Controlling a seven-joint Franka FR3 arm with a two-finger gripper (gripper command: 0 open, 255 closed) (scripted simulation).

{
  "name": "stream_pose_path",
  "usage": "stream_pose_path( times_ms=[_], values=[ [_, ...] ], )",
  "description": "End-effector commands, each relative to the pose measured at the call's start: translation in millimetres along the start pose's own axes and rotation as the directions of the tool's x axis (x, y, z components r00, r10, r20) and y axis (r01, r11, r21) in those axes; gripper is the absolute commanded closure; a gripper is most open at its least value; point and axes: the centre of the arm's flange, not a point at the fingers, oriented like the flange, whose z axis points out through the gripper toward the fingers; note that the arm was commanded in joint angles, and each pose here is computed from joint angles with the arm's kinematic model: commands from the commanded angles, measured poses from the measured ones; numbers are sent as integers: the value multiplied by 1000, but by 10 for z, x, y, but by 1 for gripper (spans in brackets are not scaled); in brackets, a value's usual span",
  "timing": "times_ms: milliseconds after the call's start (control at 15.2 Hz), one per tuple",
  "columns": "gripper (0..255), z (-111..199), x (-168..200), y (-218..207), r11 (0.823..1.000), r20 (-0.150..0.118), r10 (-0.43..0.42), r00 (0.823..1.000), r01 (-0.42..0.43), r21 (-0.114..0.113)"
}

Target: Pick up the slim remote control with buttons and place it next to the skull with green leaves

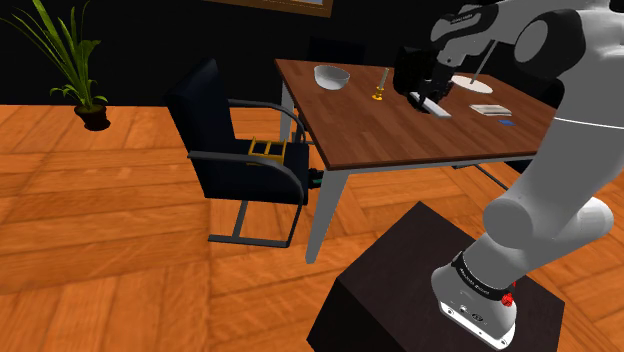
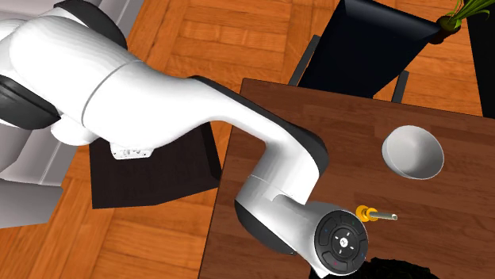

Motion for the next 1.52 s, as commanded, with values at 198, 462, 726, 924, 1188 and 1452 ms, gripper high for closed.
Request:
stream_pose_path(
  times_ms=[198, 462, 726, 924, 1188, 1452],
  values=[
    [255, 258, 3, -3, 1000, -1, 0, 1000, 0, 0],
    [255, 470, 5, -5, 1000, -1, 0, 1000, 0, 0],
    [255, 681, 7, -6, 1000, -1, 0, 1000, 0, 0],
    [255, 839, 8, -7, 1000, -1, 0, 1000, 0, 0],
    [255, 883, 9, -8, 1000, -1, 0, 1000, 0, 0],
    [255, 883, 9, -8, 1000, -1, 0, 1000, 0, 0]
  ],
)
